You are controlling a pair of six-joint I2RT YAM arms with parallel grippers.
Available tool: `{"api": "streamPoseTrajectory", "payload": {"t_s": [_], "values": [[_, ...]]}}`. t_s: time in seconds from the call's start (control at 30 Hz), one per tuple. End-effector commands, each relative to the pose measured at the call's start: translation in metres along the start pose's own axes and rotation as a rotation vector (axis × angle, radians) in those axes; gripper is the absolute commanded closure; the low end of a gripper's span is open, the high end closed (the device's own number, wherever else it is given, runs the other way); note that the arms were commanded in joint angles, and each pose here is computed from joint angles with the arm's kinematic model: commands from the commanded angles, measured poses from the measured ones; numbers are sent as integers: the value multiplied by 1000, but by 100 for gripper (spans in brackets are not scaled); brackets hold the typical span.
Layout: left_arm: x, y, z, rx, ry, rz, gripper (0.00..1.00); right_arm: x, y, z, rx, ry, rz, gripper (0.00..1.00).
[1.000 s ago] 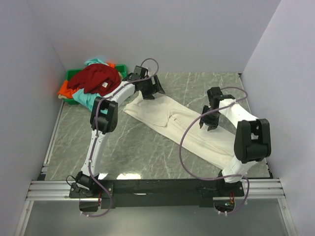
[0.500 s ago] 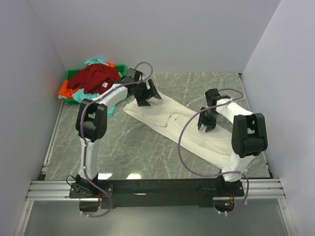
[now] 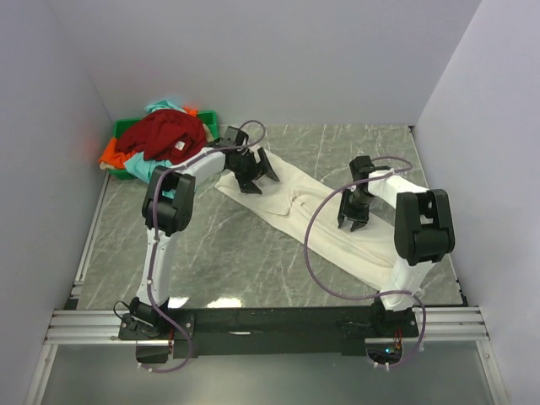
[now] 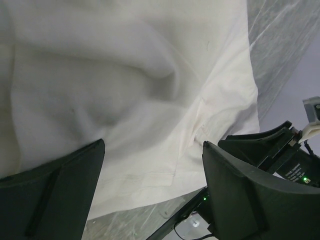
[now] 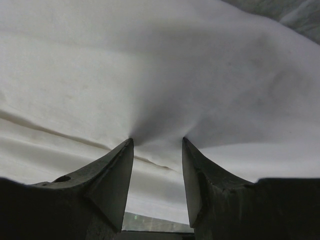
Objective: Fold and stack the t-shirts
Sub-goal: Fold the tshirt
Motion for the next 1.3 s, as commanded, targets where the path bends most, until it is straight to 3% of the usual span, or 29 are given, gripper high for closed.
{"api": "streamPoseTrajectory", "payload": {"t_s": [0.0,0.43,0.8,0.97,1.27], "values": [[2,-28,28,-83,-4,35,13,9,-8,-1,-7,1,51,49],[-78,-50,33,65,-28,-111,13,38,-16,41,-124,-22,144,50],[-127,-55,26,247,-56,-225,13,79,-16,101,-204,90,229,50],[-130,-40,8,289,-96,-252,13,76,-8,116,-222,113,205,50],[-136,13,-42,348,-180,-295,12,38,46,133,-220,203,63,50]]}}
Point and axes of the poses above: each gripper's point midway between its finger pads, its own y axis back along the fingers, its own z axis along the line the jaws close on, x = y × z, the point moved 4 cm from there along y, back along the fingers, and after that the axes turned 1 degree about -y, right-handed, at the moved point
